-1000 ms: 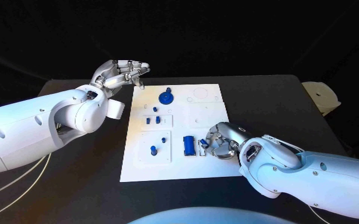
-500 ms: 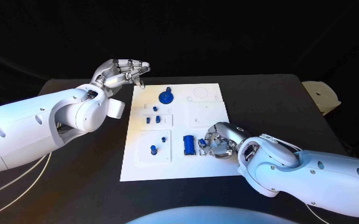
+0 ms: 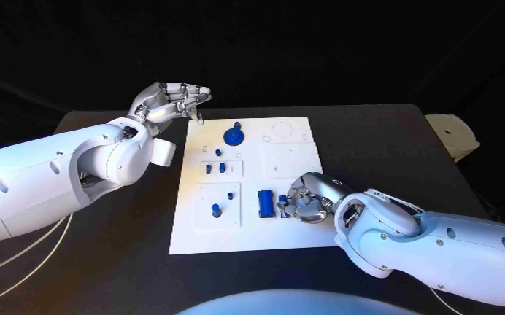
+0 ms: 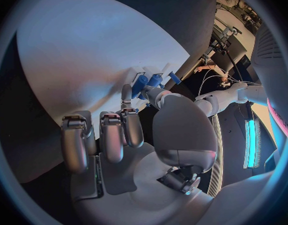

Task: Assemble the parts on the task board

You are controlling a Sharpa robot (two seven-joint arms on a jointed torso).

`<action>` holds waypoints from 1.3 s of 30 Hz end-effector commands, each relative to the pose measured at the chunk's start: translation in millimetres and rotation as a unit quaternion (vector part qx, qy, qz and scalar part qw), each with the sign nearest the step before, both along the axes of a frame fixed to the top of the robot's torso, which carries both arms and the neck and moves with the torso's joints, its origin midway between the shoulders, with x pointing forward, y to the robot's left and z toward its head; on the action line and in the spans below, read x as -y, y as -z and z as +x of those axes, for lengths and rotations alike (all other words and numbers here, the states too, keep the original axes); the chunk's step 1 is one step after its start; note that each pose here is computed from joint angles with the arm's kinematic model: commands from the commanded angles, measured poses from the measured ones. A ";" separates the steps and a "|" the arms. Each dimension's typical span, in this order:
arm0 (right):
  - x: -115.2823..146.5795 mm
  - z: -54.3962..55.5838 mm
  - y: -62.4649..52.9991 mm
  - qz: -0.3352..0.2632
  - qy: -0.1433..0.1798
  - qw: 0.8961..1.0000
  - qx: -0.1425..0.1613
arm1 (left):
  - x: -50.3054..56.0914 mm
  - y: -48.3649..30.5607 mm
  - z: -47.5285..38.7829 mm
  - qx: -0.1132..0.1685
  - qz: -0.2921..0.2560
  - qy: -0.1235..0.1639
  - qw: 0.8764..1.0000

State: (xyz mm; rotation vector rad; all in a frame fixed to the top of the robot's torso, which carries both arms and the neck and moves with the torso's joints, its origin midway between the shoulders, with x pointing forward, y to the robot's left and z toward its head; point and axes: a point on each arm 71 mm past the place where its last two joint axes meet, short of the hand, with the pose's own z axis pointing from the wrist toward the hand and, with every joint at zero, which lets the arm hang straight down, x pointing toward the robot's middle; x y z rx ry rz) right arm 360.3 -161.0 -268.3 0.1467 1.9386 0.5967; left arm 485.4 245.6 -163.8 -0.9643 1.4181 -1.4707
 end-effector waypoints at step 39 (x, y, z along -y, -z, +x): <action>10.3 -2.6 0.3 0.000 -0.036 0.999 0.010 | -0.5 -1.1 0.0 0.002 -0.003 0.005 1.000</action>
